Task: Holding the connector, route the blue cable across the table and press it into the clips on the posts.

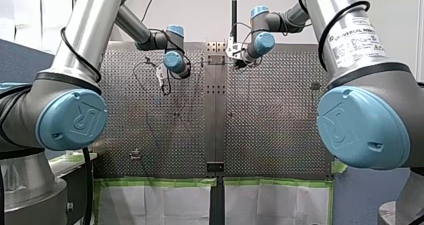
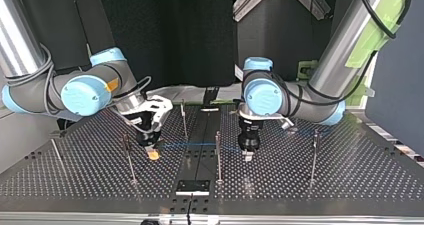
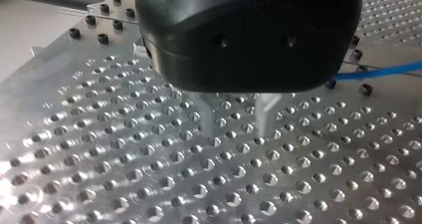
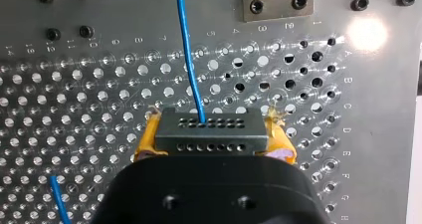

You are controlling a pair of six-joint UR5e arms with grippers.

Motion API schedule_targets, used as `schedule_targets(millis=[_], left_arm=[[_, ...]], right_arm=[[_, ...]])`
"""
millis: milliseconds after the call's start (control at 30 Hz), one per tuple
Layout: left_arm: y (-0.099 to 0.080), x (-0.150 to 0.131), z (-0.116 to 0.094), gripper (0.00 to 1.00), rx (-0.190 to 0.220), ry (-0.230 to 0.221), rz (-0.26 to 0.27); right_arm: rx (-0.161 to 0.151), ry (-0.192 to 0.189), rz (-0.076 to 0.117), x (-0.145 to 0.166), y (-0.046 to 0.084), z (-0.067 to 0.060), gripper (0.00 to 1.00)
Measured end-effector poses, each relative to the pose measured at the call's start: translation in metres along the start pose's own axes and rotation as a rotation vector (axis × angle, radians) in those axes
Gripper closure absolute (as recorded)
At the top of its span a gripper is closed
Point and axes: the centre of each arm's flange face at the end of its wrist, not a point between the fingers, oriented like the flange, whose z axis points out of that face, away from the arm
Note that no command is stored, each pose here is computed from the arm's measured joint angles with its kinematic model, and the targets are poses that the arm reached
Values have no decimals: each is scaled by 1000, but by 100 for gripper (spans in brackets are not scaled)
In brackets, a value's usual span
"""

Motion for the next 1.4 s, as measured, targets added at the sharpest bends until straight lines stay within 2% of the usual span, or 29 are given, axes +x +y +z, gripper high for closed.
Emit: schedule_targets(millis=[200,400,500,633,933,1167,1400], left_arm=[[-4,-15,-15,0,-16,14,16],[-9,-13,-34,0,-10,66,23],[-10,-12,-45,0,4,89,22],[-13,-15,-59,0,37,85,-1],[-19,-18,-101,0,61,130,6],[-35,-42,-131,0,100,102,39],[-60,-71,-156,0,127,18,74]], right_arm=[[0,-1,1,0,0,0,100],[0,-2,4,0,0,0,100],[0,-2,4,0,0,0,100],[0,-2,5,0,0,0,100],[3,-4,6,-1,-1,0,100],[3,-3,6,0,0,-1,100],[3,-2,6,2,0,-2,100]])
